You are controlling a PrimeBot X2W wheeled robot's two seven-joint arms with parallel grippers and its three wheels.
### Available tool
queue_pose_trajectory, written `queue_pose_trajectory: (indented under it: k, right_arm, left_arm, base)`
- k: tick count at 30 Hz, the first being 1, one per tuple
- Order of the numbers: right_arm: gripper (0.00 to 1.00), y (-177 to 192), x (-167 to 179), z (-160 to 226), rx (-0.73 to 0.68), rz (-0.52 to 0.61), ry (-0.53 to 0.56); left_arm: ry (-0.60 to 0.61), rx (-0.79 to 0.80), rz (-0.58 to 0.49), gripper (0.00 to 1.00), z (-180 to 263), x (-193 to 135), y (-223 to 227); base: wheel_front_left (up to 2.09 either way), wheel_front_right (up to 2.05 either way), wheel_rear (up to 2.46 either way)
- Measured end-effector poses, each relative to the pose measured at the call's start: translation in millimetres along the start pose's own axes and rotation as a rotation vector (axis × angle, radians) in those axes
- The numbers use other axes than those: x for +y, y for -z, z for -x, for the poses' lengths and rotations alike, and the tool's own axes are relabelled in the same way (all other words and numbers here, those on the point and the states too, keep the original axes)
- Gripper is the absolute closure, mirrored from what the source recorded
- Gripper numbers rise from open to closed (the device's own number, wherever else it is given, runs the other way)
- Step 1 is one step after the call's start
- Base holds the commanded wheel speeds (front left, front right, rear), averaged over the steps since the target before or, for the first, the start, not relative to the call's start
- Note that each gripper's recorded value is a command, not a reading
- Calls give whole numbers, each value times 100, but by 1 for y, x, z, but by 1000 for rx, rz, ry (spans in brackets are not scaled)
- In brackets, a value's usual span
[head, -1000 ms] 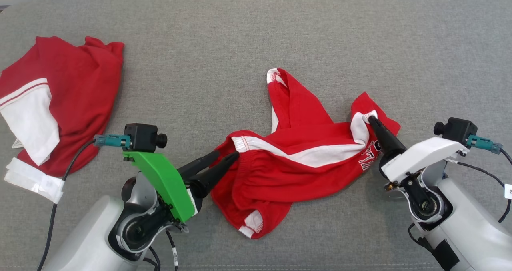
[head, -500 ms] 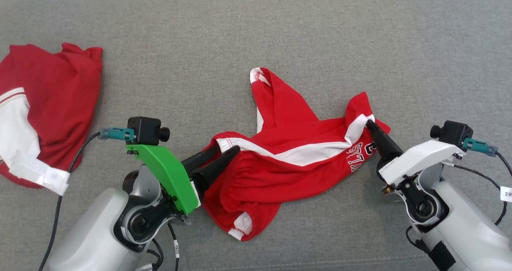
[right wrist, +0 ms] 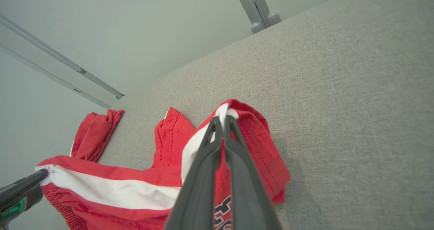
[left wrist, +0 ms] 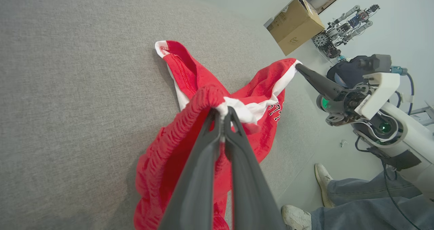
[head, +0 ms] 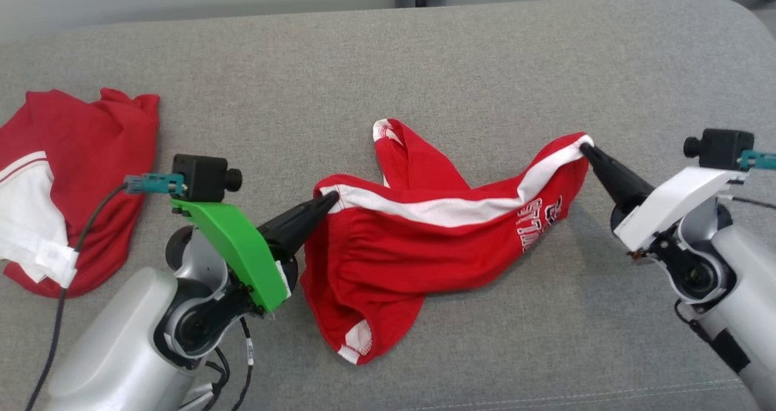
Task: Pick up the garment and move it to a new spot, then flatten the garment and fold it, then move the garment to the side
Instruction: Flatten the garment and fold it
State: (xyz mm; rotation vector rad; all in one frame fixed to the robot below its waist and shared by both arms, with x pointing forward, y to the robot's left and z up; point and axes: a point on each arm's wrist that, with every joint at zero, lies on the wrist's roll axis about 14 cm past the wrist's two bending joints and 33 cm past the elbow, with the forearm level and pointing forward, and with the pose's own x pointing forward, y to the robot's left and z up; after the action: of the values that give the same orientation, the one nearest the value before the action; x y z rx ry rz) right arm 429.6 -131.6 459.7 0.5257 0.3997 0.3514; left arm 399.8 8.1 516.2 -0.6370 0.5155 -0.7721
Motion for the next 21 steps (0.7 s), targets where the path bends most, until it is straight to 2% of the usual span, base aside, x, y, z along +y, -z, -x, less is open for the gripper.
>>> queue_pose_trajectory:
  k: [5,8,14,18,21]
  right_arm:
    - [100,-29,-6,22,36,64,-2]
    - [100,-34,1,36,56,48,-28]
    - [100,-26,10,65,64,-22,-61]
    - [100,-62,33,85,-66,-36,-135]
    - [100,-99,52,107,-195,-15,-195]
  left_arm:
    - [35,-110,-86,100,18,-19,-40]
    - [67,-173,-123,100,30,-34,-61]
    - [117,-175,-135,100,46,-51,-57]
    - [138,-177,-180,100,62,-61,-61]
    - [194,-200,-223,100,73,-82,-69]
  base:
    - [0,0,0]
    - [0,0,0]
    - [0,0,0]
    - [0,0,0]
    - [0,0,0]
